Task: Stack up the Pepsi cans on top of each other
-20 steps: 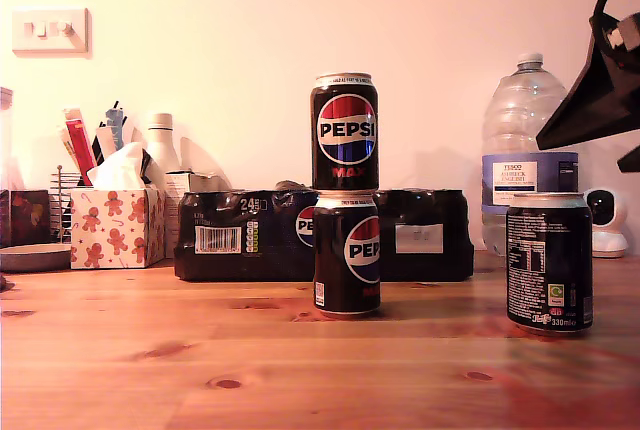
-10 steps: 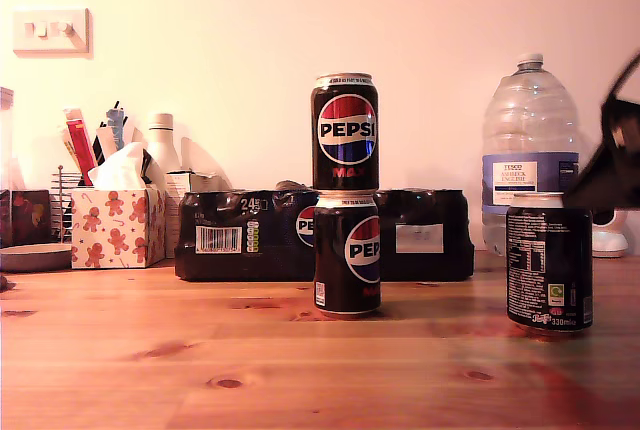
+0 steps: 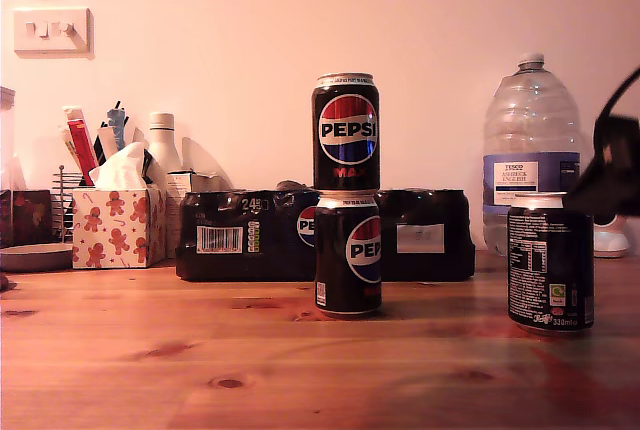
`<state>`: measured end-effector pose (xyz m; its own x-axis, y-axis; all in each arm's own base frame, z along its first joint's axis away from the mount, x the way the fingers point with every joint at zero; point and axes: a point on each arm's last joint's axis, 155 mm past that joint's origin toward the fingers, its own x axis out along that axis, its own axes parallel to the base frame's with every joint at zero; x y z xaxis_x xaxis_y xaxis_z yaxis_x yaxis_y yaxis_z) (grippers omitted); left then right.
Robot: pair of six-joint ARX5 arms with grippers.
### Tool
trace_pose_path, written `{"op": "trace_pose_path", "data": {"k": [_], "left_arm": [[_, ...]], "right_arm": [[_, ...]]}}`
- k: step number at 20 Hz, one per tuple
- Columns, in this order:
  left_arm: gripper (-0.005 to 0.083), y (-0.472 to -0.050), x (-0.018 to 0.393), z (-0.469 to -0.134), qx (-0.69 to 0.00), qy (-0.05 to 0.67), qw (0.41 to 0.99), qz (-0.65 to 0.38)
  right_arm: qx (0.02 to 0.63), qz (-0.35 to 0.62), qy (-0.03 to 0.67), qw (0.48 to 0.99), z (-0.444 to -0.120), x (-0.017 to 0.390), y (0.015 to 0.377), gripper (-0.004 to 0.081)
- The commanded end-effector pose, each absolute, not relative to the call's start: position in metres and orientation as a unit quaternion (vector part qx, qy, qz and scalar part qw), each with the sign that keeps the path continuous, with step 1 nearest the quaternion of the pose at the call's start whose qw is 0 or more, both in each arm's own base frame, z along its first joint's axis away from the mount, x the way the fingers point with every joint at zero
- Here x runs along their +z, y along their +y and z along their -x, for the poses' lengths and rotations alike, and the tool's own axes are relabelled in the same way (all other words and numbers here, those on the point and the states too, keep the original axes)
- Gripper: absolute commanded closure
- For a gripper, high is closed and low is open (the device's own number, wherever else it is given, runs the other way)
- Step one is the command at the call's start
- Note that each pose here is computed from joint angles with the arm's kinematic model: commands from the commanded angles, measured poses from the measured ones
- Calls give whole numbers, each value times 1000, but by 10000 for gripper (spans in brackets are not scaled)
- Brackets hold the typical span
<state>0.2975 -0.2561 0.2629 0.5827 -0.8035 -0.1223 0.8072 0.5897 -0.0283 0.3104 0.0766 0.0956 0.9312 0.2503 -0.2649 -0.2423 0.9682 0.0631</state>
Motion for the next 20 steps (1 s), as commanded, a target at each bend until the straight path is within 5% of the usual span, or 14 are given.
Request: {"op": "trace_pose_path", "data": {"k": [1, 6, 20], "left_arm": [[769, -255, 244, -288, -454, 72, 888, 0], [769, -252, 211, -279, -444, 104, 890, 12], [770, -259, 200, -270, -454, 128, 882, 11]], "right_arm": [[127, -14, 141, 982, -311, 89, 77, -21], [129, -14, 146, 981, -318, 77, 79, -21], [127, -21, 160, 979, -357, 70, 88, -21]]}}
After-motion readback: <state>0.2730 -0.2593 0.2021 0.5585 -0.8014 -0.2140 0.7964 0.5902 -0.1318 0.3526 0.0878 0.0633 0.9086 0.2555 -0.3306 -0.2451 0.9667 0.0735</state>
